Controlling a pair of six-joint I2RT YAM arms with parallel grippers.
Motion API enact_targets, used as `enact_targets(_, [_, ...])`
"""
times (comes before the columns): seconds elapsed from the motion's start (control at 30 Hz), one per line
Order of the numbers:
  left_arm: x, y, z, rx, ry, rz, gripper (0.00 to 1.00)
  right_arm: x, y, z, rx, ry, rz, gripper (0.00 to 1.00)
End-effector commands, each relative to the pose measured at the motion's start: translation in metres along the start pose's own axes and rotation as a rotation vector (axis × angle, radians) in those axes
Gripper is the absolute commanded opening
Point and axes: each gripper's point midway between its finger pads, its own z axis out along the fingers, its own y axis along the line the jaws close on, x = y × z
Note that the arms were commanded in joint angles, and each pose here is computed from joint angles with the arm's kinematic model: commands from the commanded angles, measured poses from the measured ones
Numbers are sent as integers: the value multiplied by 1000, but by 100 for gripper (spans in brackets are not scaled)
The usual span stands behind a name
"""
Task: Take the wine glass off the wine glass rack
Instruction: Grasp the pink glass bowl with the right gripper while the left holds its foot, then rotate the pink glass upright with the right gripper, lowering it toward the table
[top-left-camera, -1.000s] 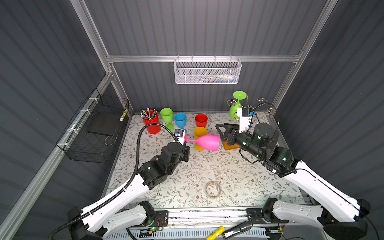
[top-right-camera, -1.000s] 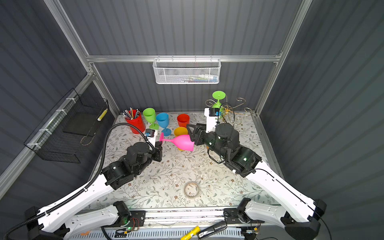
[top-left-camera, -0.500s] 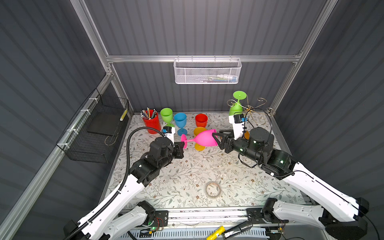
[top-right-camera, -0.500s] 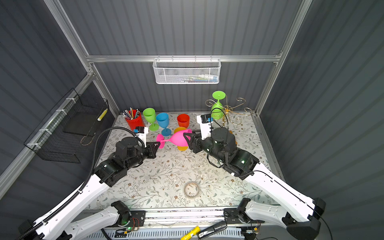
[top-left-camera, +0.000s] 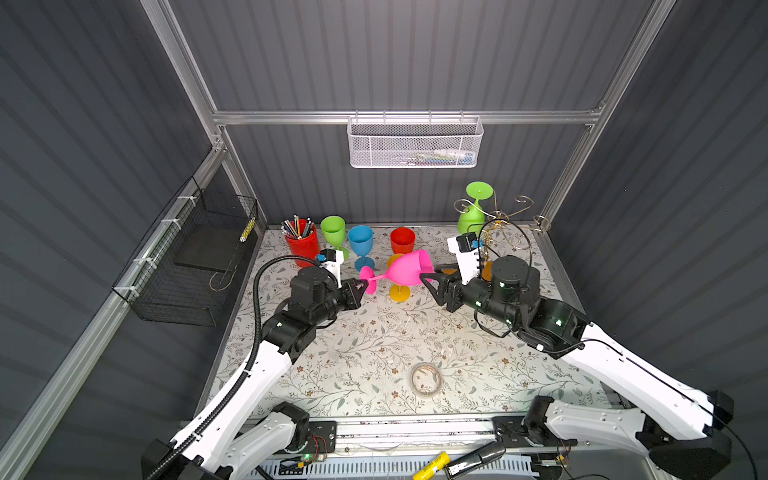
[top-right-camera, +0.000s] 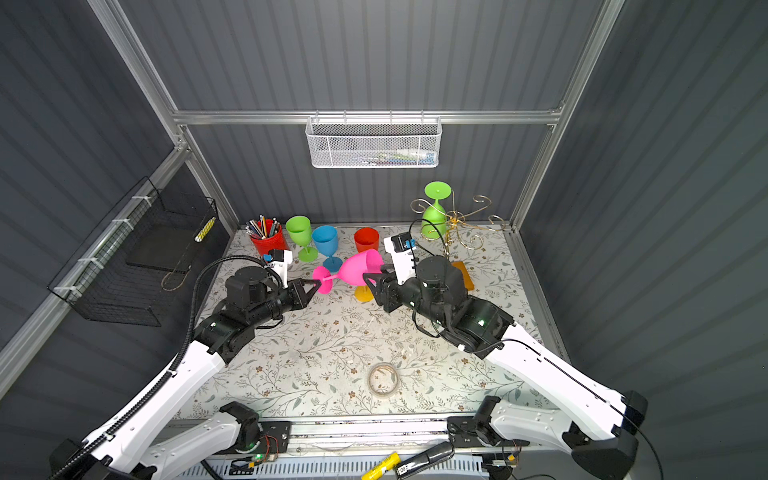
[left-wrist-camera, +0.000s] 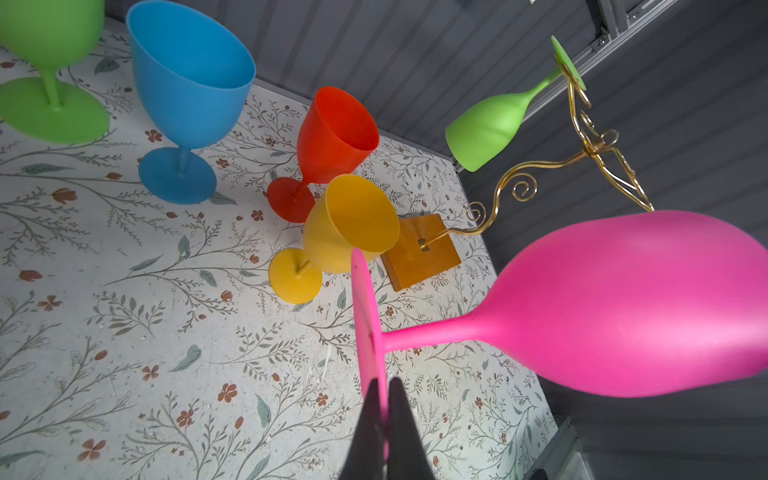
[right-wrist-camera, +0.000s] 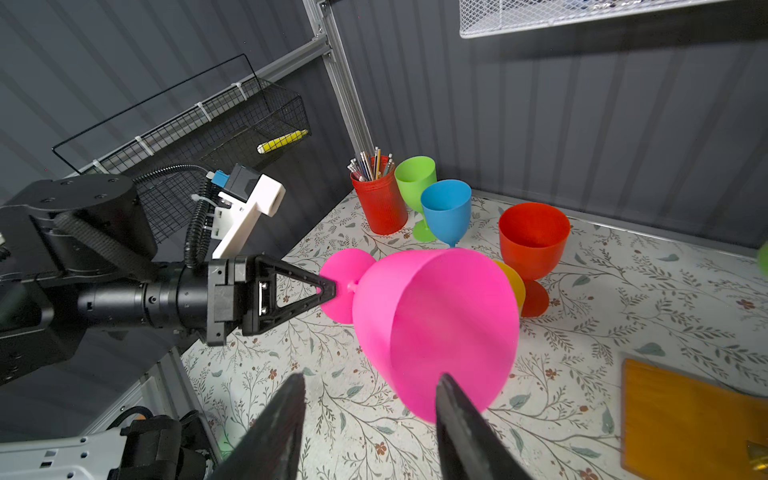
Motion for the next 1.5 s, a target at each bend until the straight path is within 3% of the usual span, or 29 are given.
enact_targets(0.0, [-3, -18, -1, 121, 6, -24, 0, -7, 5, -1, -8, 0, -30, 52])
enact_targets(0.47, [-4, -16, -3, 125, 3, -14, 0, 7, 10, 33, -3, 109, -109, 52])
enact_targets(0.67, [-4, -13, -5, 116, 2, -12, 0, 10, 21, 42, -56, 125, -112, 47])
enact_targets(0.9, [-5, -7, -6, 95, 1, -22, 0, 12, 43, 43, -176, 144, -110, 30])
enact_targets(1.1, [-6, -2, -9, 72, -9, -34, 8, 13, 45, 45, -191, 151, -103, 6])
enact_targets(1.2, [-8, -1, -12, 53, -18, -26, 26, 13, 46, 47, -188, 152, -100, 0])
enact_targets(1.27, [-11, 6, -15, 6, -36, -20, 53, 14, 46, 49, -185, 158, -100, 0])
enact_targets(1.3, [-13, 13, -18, -37, -50, -20, 61, 14, 47, 50, -187, 161, -101, 0])
enact_targets(1.47, [-19, 33, -32, -183, -78, -4, 82, 20, 51, 59, -173, 186, -123, 0])
